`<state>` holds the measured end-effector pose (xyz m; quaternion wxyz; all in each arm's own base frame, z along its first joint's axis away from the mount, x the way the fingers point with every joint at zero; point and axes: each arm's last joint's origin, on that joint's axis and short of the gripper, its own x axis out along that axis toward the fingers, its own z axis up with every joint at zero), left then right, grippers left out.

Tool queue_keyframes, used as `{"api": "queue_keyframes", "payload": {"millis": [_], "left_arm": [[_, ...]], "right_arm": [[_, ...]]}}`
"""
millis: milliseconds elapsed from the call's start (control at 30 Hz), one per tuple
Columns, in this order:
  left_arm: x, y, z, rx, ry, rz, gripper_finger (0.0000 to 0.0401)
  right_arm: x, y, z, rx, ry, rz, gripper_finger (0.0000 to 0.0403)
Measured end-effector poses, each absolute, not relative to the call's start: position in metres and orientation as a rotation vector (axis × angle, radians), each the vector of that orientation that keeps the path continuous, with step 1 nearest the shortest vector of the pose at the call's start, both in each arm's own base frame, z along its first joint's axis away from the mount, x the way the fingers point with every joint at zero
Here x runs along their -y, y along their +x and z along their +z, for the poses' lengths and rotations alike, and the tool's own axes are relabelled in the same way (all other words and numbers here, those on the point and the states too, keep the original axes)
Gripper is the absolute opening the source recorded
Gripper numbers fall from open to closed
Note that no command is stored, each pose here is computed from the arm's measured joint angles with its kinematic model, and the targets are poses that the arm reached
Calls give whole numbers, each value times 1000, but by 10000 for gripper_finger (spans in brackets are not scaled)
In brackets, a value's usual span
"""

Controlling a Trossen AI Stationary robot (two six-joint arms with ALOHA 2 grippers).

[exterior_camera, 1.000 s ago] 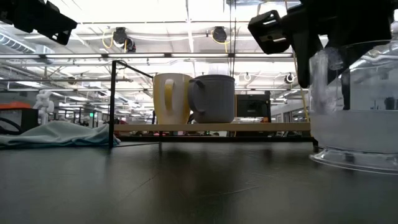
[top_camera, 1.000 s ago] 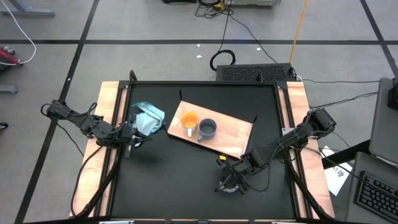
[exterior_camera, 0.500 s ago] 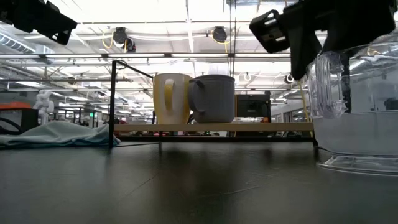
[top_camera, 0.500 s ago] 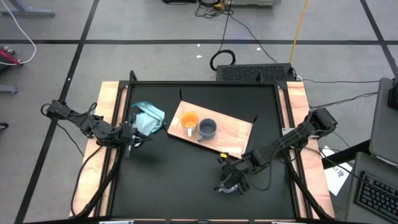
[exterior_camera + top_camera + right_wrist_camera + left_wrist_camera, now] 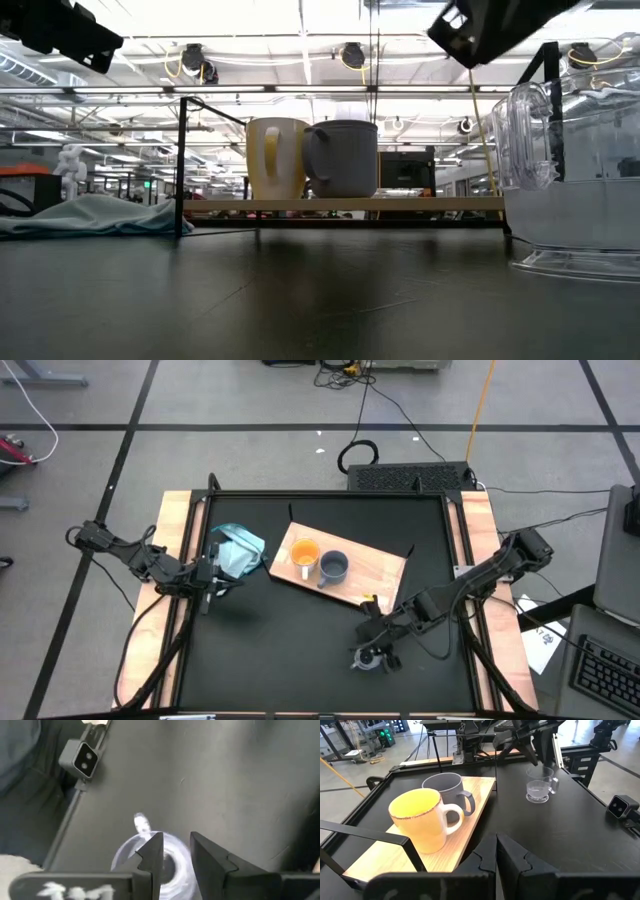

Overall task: Stack small to large cups/mugs on shelf
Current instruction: Put the transparent cup on the shelf

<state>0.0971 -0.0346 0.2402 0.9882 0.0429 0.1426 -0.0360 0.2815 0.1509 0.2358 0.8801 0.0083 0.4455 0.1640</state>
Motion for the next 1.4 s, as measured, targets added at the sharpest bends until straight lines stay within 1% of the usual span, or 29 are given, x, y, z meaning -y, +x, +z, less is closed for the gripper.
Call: {"api": "queue_keyframes", "payload": {"millis": [267, 600, 833, 1167, 1400], "left_arm": [[35, 97, 240, -284, 90, -73, 12], [35, 97, 240, -285, 87, -73, 12], [35, 97, 240, -285, 82, -72, 12], [35, 97, 240, -285, 90, -73, 12], [35, 97, 240, -285, 90, -73, 12]], "right_arm": [[-159, 271, 229, -1053, 193, 239, 89], [-160, 267, 227, -1088, 239, 189, 89], [-155, 263, 223, -1158, 281, 113, 89], [-151, 262, 217, -1177, 339, 62, 89], [-154, 268, 221, -1111, 353, 105, 89]]}}
